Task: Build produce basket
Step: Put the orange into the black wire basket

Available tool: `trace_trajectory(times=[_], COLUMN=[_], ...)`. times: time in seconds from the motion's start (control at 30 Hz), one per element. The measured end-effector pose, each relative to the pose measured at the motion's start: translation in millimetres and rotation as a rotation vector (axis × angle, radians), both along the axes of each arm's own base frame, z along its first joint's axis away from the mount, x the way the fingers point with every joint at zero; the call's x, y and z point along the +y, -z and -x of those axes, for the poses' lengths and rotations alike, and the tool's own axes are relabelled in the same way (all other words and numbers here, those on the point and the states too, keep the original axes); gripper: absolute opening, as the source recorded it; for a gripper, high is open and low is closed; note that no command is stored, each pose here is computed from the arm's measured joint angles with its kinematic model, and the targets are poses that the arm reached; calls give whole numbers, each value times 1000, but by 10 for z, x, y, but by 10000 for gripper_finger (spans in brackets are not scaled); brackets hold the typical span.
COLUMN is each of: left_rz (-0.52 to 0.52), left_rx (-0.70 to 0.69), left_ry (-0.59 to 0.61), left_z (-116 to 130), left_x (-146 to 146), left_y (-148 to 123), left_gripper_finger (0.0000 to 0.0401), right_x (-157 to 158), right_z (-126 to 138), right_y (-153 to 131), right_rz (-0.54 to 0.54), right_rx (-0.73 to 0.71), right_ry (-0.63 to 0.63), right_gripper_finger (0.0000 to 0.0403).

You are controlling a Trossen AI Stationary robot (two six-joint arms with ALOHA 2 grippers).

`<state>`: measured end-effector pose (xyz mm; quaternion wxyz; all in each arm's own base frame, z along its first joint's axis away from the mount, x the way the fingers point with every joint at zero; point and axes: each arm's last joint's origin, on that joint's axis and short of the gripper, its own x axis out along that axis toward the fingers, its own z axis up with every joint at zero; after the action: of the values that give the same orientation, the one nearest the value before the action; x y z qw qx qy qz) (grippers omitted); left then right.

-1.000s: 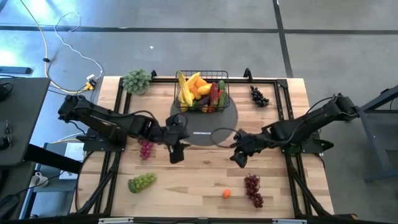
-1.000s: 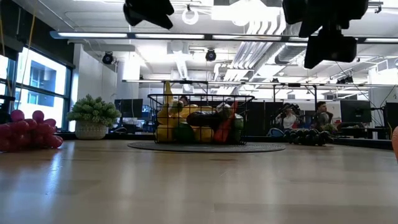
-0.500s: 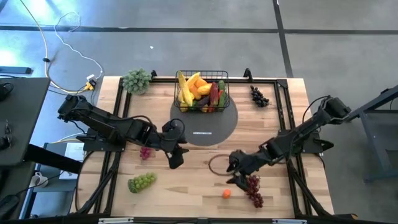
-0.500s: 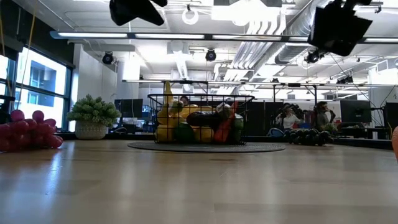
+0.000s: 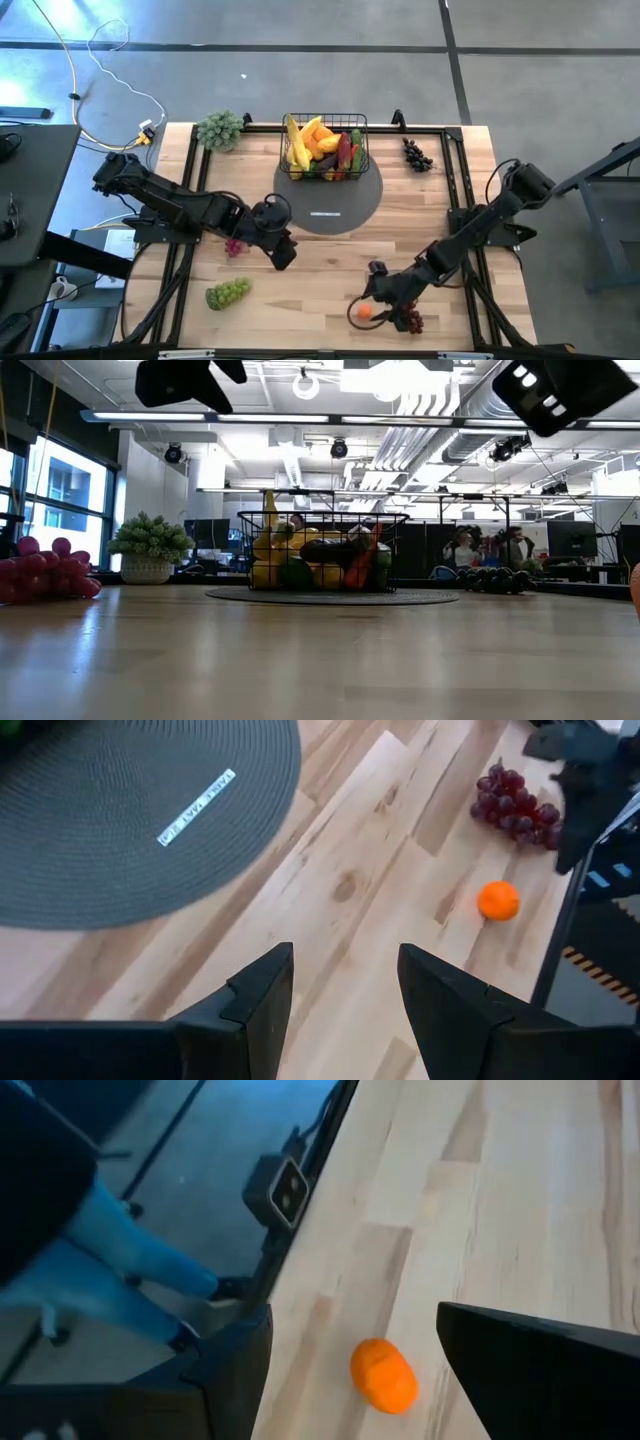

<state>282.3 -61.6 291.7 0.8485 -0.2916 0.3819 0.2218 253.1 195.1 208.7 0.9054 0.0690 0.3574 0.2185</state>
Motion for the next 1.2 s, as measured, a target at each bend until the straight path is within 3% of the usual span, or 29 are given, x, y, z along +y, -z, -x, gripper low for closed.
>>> trace_trajectory(times=[0.23,0.4,0.93,1.2], left_rz=[53,62,80,69], left_rx=[-12,-11,-11,-9], left_ry=[-40,-39,-56,-47], left_z=[19,30,36,36], left_x=[-81,-119,-129,-127], left_y=[1,3,5,5], left_gripper_finger=[170,170,170,170], right_x=[71,114,155,153], right_z=[-38,-93,-141,-138], right_y=[231,395,746,766], right_rz=[150,200,253,262], right_rx=[-13,-18,65,74], right_ry=[-79,-118,-132,-135], right_gripper_finger=[264,264,262,199])
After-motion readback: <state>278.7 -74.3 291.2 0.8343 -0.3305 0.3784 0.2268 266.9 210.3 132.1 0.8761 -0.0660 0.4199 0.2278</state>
